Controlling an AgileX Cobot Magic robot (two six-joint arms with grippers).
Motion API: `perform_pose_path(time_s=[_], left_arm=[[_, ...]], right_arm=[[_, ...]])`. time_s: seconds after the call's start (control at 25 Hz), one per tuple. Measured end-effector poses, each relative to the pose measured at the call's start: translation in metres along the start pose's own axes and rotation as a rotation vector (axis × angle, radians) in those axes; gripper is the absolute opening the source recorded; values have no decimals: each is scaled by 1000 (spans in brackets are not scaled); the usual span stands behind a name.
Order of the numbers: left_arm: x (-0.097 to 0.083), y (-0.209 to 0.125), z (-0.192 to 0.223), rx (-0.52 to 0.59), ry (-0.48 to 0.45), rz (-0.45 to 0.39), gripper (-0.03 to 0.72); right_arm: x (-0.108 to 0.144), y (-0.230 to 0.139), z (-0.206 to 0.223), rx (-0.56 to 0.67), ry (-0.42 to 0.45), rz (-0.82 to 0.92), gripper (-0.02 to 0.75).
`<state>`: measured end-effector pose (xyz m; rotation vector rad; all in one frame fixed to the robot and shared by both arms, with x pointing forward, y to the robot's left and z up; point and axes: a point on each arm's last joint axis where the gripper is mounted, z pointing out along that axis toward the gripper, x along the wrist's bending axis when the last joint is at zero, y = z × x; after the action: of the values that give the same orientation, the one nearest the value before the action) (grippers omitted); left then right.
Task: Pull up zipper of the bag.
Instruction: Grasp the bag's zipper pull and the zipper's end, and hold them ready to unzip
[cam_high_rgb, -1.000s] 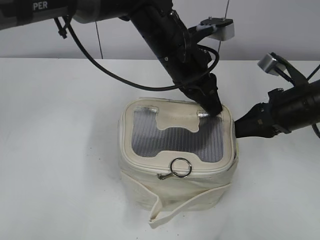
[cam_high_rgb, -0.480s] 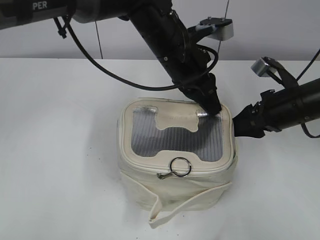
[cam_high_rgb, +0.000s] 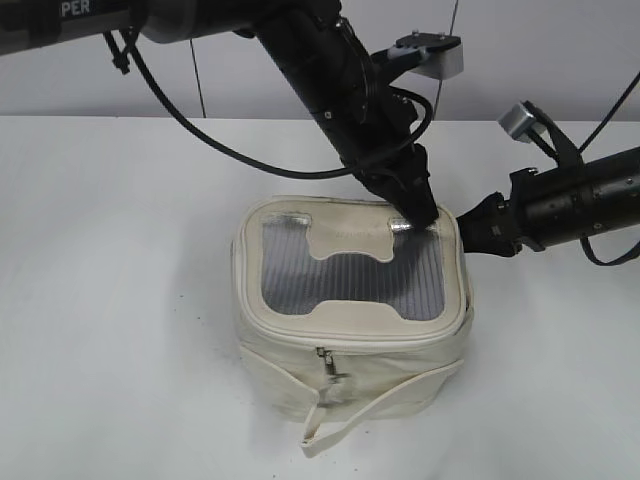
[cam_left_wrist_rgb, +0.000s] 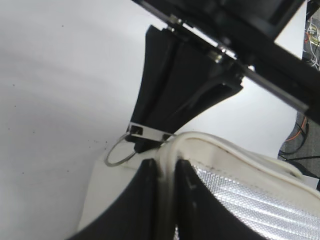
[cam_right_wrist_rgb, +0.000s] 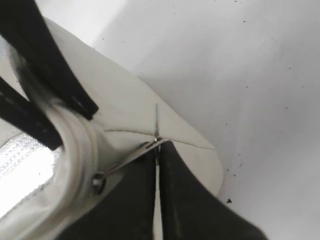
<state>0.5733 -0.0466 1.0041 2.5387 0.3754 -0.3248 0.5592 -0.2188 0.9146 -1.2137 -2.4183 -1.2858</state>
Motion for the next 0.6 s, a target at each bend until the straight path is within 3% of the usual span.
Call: perform_pose_path(time_s=[0.6], left_arm=[[0,0,0,0,0,1,81]], right_arm=[[25,3,-33,163,-75,61,5]])
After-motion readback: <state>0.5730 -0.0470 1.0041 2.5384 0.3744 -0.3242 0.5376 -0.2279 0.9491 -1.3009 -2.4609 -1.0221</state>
